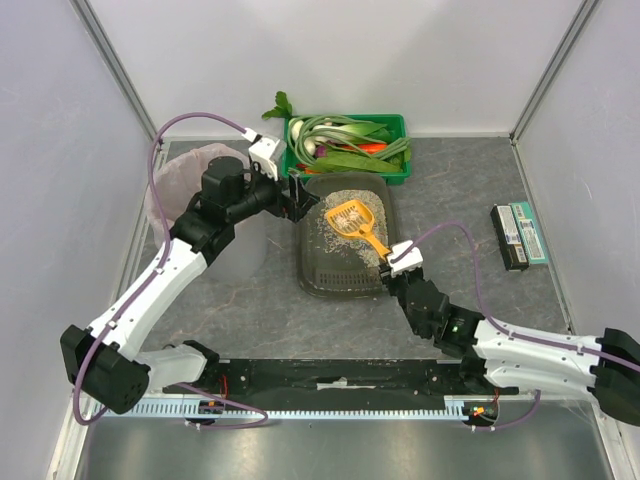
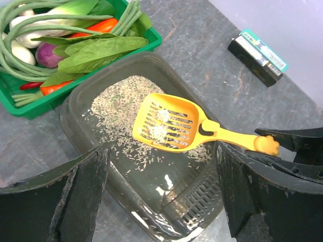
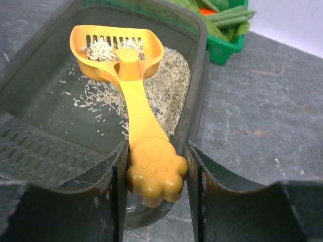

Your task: Clean the litter box

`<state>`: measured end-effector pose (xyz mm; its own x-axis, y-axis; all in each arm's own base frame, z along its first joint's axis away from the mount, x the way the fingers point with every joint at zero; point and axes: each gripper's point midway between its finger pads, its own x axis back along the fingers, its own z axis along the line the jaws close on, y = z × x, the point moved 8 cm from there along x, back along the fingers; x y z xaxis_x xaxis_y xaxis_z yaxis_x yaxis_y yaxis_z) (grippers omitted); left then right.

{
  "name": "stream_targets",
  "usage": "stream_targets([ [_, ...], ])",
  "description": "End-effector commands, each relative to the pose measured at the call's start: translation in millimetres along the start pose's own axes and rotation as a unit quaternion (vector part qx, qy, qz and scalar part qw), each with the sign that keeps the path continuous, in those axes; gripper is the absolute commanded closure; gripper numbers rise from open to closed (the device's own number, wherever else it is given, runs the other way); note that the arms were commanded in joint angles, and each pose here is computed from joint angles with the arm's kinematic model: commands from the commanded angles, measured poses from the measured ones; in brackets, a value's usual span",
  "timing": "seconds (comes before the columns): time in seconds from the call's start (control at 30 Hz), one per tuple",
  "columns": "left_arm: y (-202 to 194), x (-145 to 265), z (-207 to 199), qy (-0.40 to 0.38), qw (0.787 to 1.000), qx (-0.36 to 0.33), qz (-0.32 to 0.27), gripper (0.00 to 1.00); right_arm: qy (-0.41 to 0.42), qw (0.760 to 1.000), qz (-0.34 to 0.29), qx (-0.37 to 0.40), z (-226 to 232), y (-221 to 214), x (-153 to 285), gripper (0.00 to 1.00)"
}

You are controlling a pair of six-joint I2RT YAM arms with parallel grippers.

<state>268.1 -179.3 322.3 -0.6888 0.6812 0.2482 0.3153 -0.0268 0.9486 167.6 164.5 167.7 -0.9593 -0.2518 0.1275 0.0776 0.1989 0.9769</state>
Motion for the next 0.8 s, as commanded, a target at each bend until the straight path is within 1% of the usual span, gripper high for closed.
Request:
stream_targets([
  [0.0, 32.4, 16.9, 0.9, -0.045, 0.996, 0.060, -0.058, 0.10, 0.030, 0.998, -0.046, -0.011, -4.0, 49.4, 5.1, 1.00],
  [0.03, 38.9, 23.9, 3.1, -0.047, 0.992, 0.086, -0.075, 0.10, 0.037, 0.998, -0.047, 0.005, -5.3, 54.6, 6.7, 1.00],
  [0.1, 44.2, 34.4, 19.5, -0.013, 0.991, 0.098, -0.091, 0.11, 0.057, 0.997, -0.046, 0.015, -7.5, 67.6, 11.6, 1.00],
  [0.13, 47.0, 37.8, 25.1, 0.012, 0.992, 0.078, -0.095, 0.11, 0.061, 0.997, -0.048, 0.018, -9.6, 72.1, 13.1, 1.00],
  [0.17, 48.2, 43.7, 33.4, 0.062, 0.991, 0.070, -0.093, 0.12, 0.072, 0.996, -0.052, 0.018, -9.7, 77.0, 15.4, 1.00],
  [0.23, 48.9, 53.4, 44.8, 0.122, 0.988, 0.042, -0.088, 0.12, 0.080, 0.995, -0.064, 0.013, -14.5, 89.8, 21.1, 1.00],
  [0.27, 50.2, 63.1, 49.5, 0.163, 0.981, 0.033, -0.097, 0.11, 0.085, 0.994, -0.069, 0.010, -15.3, 93.6, 23.1, 1.00],
  [0.3, 52.3, 70.1, 51.1, 0.182, 0.977, 0.022, -0.106, 0.10, 0.091, 0.993, -0.076, 0.005, -16.7, 100.2, 25.3, 1.00],
  [0.33, 53.6, 76.1, 53.3, 0.200, 0.973, 0.003, -0.112, 0.08, 0.094, 0.992, -0.080, 0.002, -17.4, 104.7, 26.8, 1.00],
  [0.37, 56.4, 88.4, 56.2, 0.234, 0.964, -0.005, -0.127, 0.05, 0.096, 0.992, -0.081, -0.005, -17.7, 109.0, 27.2, 1.00],
  [0.47, 57.5, 104.8, 66.8, 0.294, 0.946, -0.023, -0.134, 0.01, 0.125, 0.987, -0.094, -0.022, -13.0, 133.7, 29.6, 1.00],
  [0.53, 53.6, 108.5, 70.6, 0.305, 0.943, -0.020, -0.129, 0.00, 0.138, 0.986, -0.093, -0.022, -7.5, 151.2, 27.3, 1.00],
  [0.6, 47.2, 106.1, 76.4, 0.302, 0.946, -0.010, -0.120, 0.00, 0.148, 0.986, -0.082, -0.006, -0.1, 165.2, 21.3, 1.00],
  [0.67, 47.0, 106.7, 79.4, 0.298, 0.947, 0.003, -0.120, 0.00, 0.169, 0.983, -0.074, 0.008, 12.0, 170.6, 13.9, 1.00],
  [0.7, 46.6, 107.4, 81.4, 0.300, 0.946, 0.007, -0.120, 0.01, 0.176, 0.981, -0.084, 0.011, 13.3, 182.1, 13.3, 1.00],
  [0.77, 46.5, 111.3, 85.2, 0.309, 0.942, 0.018, -0.130, 0.00, 0.191, 0.978, -0.084, 0.017, 23.3, 187.6, 8.3, 1.00],
])
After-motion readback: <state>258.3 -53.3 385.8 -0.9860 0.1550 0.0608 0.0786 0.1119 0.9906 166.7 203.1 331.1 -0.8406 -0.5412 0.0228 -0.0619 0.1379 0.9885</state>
